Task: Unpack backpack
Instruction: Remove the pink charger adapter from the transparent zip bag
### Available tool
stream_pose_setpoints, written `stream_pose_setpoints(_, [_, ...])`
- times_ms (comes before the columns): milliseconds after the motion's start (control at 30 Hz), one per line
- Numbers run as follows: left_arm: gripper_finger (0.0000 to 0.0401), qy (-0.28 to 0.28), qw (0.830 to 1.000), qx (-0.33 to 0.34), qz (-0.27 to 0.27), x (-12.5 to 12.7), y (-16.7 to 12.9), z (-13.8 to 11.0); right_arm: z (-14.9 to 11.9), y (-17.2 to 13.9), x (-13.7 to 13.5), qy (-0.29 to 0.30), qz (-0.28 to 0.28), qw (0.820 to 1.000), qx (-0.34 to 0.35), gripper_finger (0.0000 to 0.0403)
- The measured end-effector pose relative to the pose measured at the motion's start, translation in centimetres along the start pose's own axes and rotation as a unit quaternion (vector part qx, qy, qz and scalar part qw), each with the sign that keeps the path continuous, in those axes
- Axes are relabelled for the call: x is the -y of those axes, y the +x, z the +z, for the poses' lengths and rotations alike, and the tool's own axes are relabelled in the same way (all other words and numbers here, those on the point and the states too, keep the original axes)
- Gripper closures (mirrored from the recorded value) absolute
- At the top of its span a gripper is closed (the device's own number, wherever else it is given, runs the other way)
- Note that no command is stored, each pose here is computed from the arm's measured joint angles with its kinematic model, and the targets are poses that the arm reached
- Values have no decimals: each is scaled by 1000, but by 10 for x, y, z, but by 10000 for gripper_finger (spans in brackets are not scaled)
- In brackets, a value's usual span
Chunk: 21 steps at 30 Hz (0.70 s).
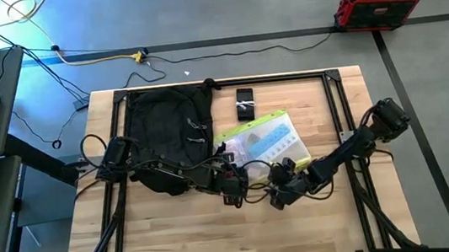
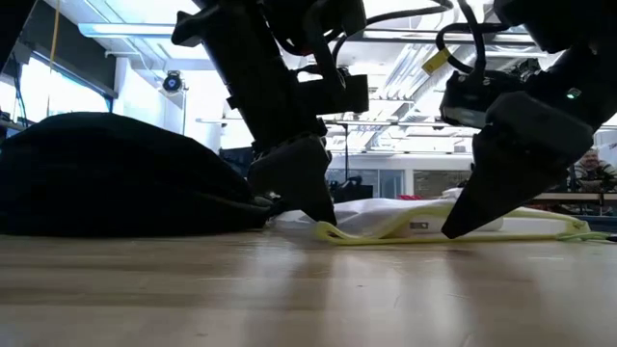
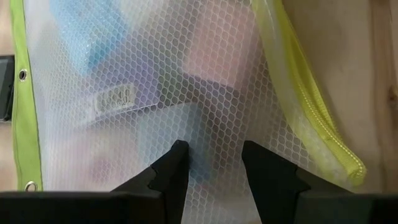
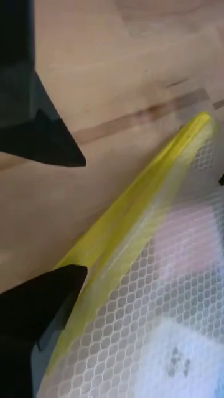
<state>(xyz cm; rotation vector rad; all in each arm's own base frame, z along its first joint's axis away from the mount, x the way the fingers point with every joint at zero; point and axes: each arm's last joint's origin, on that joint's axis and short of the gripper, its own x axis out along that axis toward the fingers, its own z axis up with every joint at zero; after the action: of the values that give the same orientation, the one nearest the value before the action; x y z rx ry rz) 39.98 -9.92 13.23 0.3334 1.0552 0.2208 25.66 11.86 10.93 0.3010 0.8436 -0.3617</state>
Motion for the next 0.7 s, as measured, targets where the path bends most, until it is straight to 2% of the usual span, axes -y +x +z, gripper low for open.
stream_pose_setpoints(400, [268, 3, 1000, -2, -7, 0, 1, 0, -2, 0, 5, 0, -36, 999, 8, 127])
stream_pose_setpoints(567, [268, 6, 1000, -8, -2, -1, 1, -2, 9, -1, -9, -20, 34, 998, 51, 127])
stream_pose_setpoints(700, [268, 10, 1000, -14, -2, -1, 1, -3, 10, -2, -12, -40, 44, 997, 58, 128])
